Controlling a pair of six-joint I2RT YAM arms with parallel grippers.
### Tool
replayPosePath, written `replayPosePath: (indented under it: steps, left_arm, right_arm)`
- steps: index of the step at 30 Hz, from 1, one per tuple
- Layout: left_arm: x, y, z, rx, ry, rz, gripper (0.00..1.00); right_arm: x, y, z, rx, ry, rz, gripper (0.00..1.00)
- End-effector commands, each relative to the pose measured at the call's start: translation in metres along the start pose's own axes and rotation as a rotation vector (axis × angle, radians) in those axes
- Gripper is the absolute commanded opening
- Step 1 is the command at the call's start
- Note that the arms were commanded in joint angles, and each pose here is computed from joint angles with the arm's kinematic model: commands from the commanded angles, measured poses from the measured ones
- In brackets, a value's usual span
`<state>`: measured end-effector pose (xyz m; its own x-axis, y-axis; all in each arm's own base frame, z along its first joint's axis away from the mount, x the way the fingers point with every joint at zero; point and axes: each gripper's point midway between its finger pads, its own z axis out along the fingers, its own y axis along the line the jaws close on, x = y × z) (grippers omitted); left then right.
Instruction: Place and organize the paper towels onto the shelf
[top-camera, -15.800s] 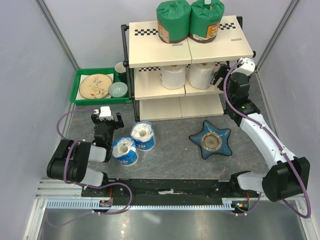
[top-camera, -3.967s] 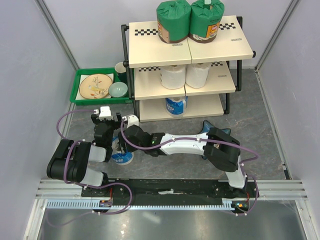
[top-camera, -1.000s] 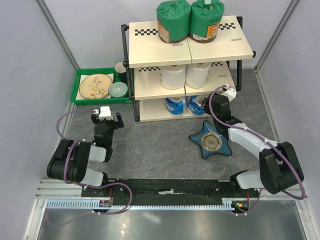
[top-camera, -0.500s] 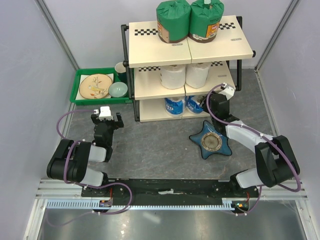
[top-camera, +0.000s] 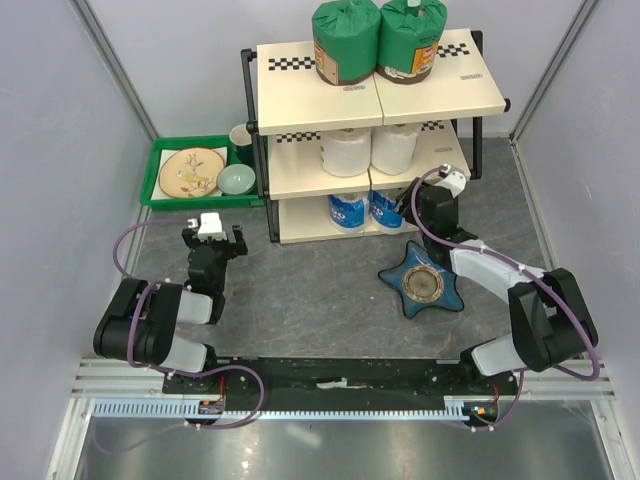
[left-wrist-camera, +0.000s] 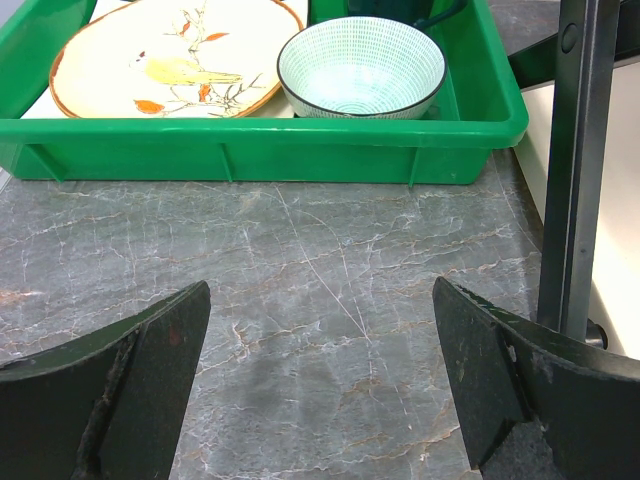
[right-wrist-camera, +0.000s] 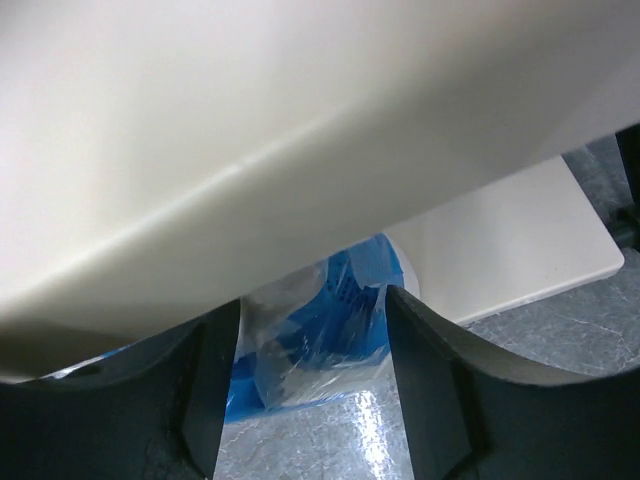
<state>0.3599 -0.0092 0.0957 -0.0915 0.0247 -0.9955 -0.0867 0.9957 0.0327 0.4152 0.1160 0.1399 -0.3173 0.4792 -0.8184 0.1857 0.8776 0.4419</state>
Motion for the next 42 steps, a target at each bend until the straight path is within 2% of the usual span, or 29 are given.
replayPosePath:
  steps: [1, 8, 18, 25, 34, 42]
  left_arm:
    - [-0.016, 0.001, 0.005, -0.003, -0.056, -0.004, 0.99]
    - [-0.016, 0.001, 0.005, -0.003, -0.055, -0.004, 0.99]
    - [-0.016, 0.001, 0.005, -0.004, -0.055, -0.004, 0.99]
    - [-0.016, 0.001, 0.005, -0.002, -0.055, -0.005, 0.99]
    - [-0.016, 0.001, 0.005, -0.003, -0.055, -0.004, 1.0]
    - [-0.016, 0.001, 0.005, -0.003, -0.056, -0.002, 0.99]
  right_arm:
    - [-0.062, 0.038, -0.016, -0.12, -0.164, 0.068, 0.7]
    - [-0.082, 0.035, -0.046, -0.14, -0.222, 0.08, 0.73]
    - [-0.062, -0.028, -0.085, -0.015, -0.291, 0.157, 0.76]
    - [-0.032, -0.049, -0.065, 0.045, -0.253, 0.169, 0.77]
    - [-0.025, -0.037, -0.021, 0.048, -0.213, 0.125, 0.76]
    - [-0.013, -0.014, 0.004, -0.025, -0.15, 0.135, 0.75]
